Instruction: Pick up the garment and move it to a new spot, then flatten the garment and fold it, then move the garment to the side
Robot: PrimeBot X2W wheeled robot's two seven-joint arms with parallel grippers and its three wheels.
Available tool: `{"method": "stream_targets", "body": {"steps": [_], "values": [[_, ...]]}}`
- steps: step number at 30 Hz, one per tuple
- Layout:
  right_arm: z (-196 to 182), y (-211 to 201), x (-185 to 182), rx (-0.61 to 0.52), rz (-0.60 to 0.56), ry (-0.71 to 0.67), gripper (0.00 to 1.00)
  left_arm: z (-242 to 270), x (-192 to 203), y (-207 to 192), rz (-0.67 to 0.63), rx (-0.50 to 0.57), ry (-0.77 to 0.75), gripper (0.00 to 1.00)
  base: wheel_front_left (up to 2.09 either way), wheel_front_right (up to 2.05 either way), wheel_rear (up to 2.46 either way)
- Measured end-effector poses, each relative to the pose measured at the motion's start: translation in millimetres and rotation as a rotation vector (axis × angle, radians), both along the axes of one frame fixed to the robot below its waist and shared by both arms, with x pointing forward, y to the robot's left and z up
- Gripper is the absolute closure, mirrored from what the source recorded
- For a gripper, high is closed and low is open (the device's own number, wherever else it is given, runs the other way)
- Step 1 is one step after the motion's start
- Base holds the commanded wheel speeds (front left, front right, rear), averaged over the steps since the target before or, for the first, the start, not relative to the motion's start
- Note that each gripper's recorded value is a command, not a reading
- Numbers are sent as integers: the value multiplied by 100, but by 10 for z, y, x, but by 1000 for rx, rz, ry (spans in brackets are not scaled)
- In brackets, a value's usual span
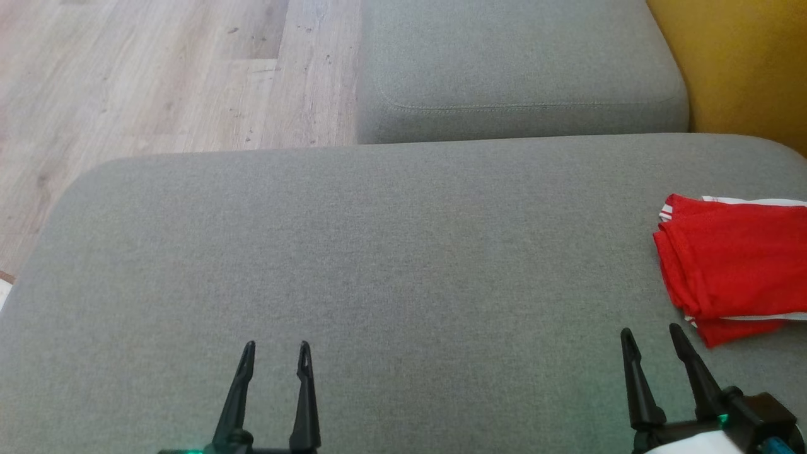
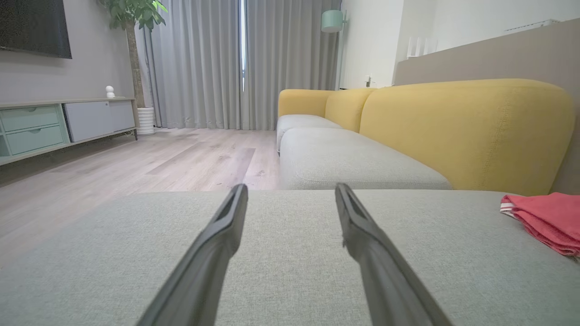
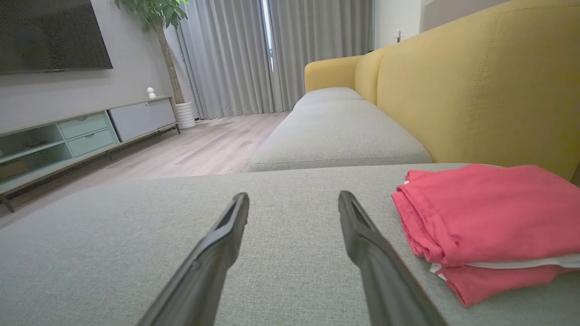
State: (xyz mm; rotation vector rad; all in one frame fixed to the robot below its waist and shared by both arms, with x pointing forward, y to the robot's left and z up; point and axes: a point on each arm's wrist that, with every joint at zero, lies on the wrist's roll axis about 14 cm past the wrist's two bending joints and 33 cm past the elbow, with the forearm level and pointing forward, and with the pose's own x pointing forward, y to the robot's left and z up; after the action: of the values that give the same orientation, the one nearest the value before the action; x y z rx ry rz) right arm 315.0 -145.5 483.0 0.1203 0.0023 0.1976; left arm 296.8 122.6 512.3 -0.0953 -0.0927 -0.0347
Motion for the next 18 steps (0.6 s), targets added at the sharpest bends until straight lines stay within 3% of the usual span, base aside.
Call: {"method": "stream_targets", "body": {"steps": [9, 10, 18], "values": [[39, 58, -16, 3, 17, -13, 0, 23, -6, 38, 9, 1, -10, 0, 0, 0, 0], [-4, 58, -26, 2, 17, 0, 100, -19, -11, 35, 9, 4, 4, 100, 0, 0, 0], [-374, 12, -186, 15, 1, 127, 100, -417, -148, 40, 12, -9, 139, 100, 0, 0, 0]]}}
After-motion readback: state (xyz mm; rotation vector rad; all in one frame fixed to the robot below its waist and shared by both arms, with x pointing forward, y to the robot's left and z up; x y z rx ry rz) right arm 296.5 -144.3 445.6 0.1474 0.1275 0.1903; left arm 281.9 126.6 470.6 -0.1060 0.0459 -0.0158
